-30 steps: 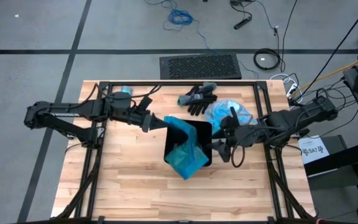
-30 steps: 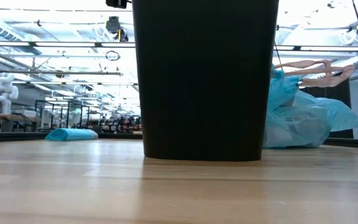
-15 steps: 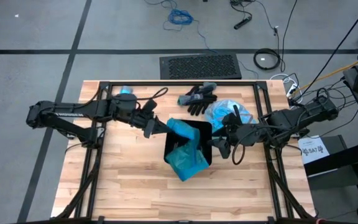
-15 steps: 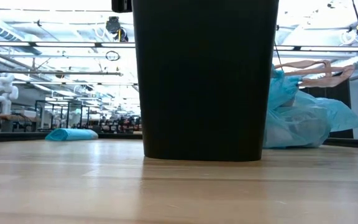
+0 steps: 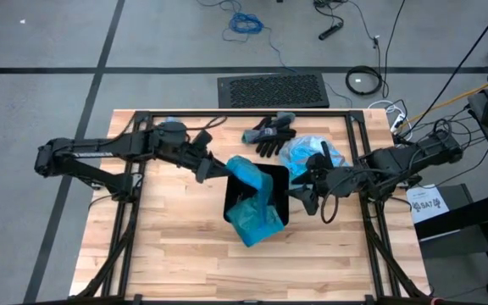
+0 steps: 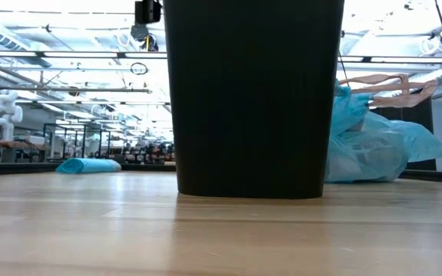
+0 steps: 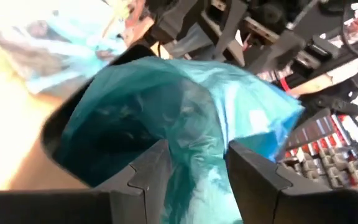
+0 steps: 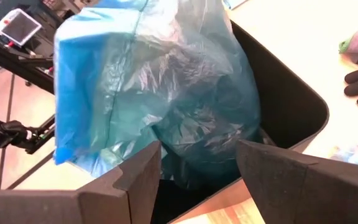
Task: Place trash/remove bag and relplace
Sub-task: Put the blue trash bag into the black trash bin
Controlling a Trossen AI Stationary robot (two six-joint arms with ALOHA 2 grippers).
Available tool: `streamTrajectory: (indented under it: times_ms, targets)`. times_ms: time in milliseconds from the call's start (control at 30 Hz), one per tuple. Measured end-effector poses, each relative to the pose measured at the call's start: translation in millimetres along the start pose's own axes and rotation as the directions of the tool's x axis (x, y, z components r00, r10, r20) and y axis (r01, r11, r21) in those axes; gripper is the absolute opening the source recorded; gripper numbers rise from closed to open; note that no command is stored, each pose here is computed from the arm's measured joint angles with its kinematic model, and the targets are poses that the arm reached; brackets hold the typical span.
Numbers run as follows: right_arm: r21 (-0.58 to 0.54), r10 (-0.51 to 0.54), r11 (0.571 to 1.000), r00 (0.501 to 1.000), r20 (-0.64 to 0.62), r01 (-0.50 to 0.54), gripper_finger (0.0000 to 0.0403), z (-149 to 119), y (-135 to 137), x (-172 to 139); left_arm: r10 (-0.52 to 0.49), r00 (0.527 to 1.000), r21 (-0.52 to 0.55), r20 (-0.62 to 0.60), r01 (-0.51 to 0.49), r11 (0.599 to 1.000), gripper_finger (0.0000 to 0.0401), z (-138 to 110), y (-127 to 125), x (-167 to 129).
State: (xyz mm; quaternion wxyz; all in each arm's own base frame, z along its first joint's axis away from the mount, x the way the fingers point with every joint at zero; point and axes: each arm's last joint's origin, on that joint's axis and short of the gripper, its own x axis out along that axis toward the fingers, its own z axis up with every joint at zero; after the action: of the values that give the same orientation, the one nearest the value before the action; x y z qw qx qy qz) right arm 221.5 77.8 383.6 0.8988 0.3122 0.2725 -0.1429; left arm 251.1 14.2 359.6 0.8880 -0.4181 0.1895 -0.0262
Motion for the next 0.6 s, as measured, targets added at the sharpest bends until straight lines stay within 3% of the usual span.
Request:
streamTrajectory:
  times_ms: [267, 600]
  targets:
    - [0.023, 0.036, 0.999, 0.999, 0.03, -0.036, 0.0201, 5, -4, -14, 0.074, 0.996, 0.057, 0.045, -0.076, 0.995, 0.0157, -2, -2, -34]
    - [0.034, 0.112, 0.993, 0.993, 0.037, -0.113, 0.0201, 2, 8, -13, -0.085, 0.993, 0.168, 0.087, 0.069, 0.983, 0.0157, -20, -38, -49]
